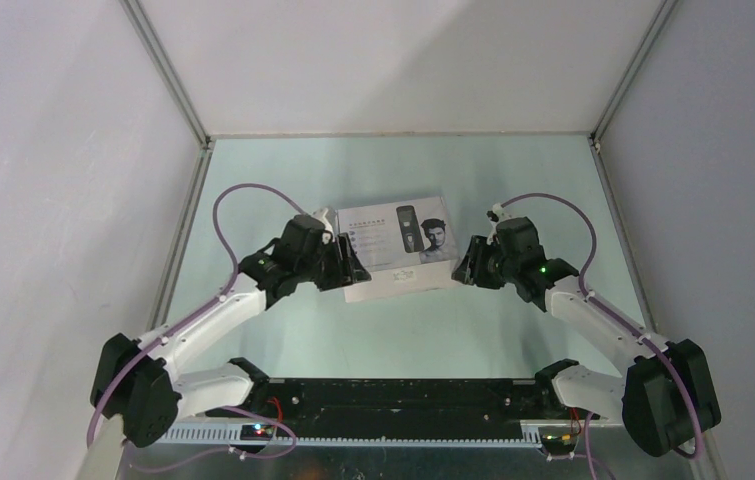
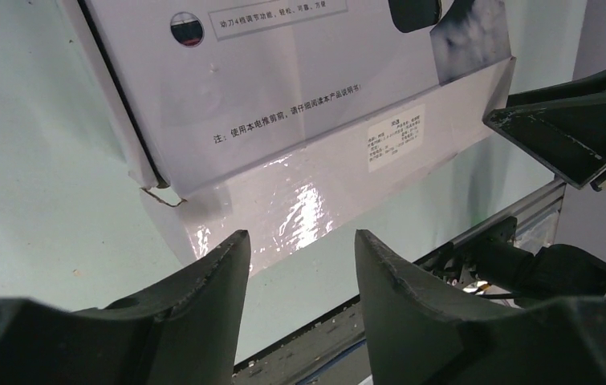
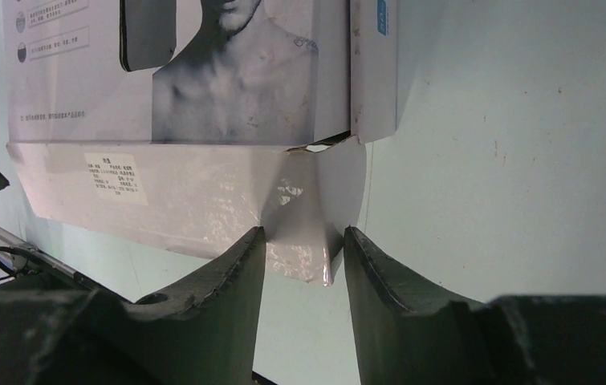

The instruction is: Sort the hair-cutting tools

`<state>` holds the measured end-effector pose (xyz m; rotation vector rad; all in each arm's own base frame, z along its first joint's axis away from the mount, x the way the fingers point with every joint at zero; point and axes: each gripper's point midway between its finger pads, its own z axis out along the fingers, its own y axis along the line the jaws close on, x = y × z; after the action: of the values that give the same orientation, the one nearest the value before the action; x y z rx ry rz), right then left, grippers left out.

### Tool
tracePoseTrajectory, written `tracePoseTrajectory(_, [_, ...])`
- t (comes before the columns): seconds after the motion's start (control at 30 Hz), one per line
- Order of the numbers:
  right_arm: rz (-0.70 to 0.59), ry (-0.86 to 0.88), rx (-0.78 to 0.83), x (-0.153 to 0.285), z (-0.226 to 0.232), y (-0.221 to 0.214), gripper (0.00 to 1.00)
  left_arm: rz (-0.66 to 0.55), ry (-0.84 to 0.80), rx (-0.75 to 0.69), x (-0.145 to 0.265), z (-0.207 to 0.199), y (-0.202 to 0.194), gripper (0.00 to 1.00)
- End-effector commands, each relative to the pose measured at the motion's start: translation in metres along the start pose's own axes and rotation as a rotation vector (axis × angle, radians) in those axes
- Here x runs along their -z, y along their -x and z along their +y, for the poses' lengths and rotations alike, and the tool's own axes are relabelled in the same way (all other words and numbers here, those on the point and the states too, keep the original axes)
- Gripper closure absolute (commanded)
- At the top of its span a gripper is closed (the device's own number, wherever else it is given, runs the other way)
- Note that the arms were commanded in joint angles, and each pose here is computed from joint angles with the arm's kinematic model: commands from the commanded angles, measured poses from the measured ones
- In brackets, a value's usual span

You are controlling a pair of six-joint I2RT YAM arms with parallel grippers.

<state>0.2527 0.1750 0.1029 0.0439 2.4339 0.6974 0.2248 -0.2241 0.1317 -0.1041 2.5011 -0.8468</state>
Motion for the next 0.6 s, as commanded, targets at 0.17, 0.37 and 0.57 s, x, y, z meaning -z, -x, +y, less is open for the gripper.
tracePoseTrajectory(0.17, [-0.037,0.025,0.008,0.002,0.004,0.010,0.51,-0.077,0.155,-0.035,0.016,0.025,0.014,0.30])
tracePoseTrajectory(0.37, [-0.037,0.024,0.006,0.002,0.003,0.011,0.50,-0.017,0.168,-0.050,0.001,0.033,0.003,0.28])
tracePoseTrajectory(0.57, [-0.037,0.032,0.008,0.003,0.004,0.011,0.51,0.032,0.115,-0.055,-0.009,0.022,-0.001,0.32])
